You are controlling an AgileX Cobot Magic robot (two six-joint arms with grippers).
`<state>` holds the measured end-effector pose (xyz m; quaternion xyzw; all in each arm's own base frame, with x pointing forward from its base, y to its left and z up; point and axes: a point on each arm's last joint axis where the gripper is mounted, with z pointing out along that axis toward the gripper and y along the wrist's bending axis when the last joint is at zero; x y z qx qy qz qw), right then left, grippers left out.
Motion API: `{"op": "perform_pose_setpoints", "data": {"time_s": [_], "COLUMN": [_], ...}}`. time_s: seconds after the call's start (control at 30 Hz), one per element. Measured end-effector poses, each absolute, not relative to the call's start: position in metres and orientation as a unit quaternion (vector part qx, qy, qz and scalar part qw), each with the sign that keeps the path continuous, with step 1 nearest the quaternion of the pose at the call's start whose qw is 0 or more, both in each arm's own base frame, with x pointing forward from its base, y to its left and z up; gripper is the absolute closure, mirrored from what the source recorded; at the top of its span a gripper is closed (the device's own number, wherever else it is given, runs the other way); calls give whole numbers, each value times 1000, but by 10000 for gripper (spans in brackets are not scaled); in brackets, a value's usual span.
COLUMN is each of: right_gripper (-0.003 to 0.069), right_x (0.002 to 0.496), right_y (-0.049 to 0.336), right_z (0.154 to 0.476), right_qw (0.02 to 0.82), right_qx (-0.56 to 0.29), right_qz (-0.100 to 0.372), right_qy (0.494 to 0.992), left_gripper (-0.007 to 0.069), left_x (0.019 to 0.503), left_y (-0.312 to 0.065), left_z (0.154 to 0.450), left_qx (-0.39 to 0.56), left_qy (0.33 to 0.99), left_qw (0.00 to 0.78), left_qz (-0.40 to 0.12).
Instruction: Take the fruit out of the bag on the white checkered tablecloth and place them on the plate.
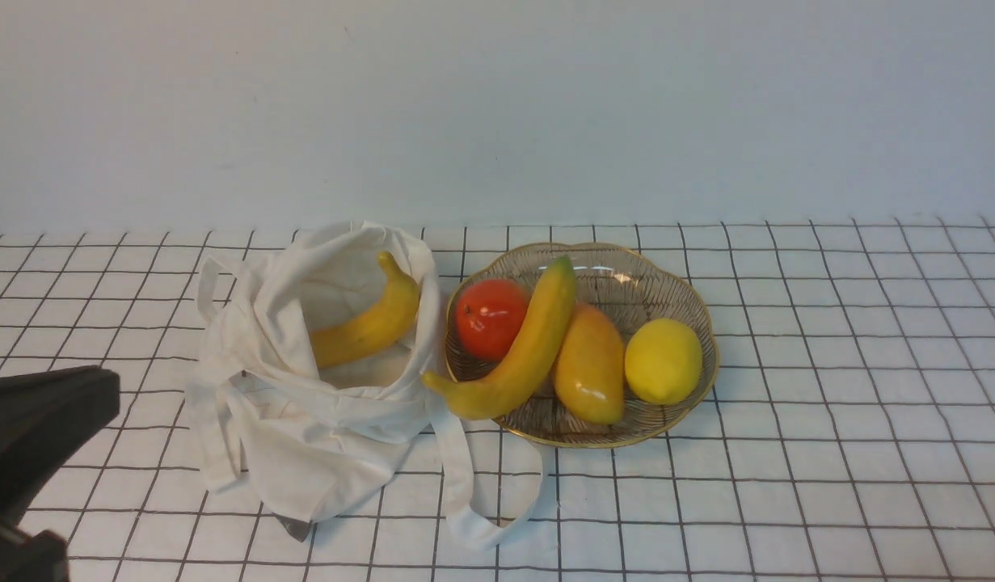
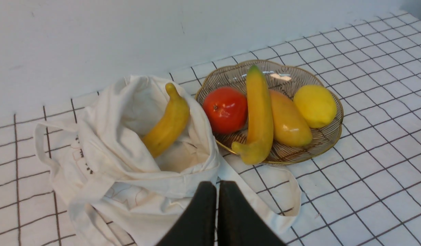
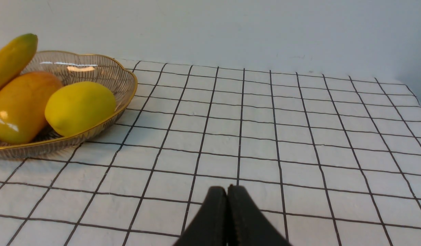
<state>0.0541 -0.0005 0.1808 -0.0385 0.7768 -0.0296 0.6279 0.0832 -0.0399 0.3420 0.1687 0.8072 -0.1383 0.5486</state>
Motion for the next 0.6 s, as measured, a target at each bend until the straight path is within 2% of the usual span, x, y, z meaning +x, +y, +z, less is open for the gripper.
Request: {"op": "perform_pose_setpoints", "data": {"time_s": [0.43,0.6], "right_gripper": [673,673], "right_x": [54,54], "right_y": [-1,-1], "right_z": [181,181], "right_qw": [628,628], "right_qx": [-38,-38], "right_qz": [-29,-29], "right_qy": [777,777], "left_gripper": [633,633], "left_x": [40,32], "left_y": [-20,-10], "left_z": [352,313], "left_qx": [162,131], "left_qy": [747,730], "left_qw": [631,662], "left_qz": [-131,-104]}}
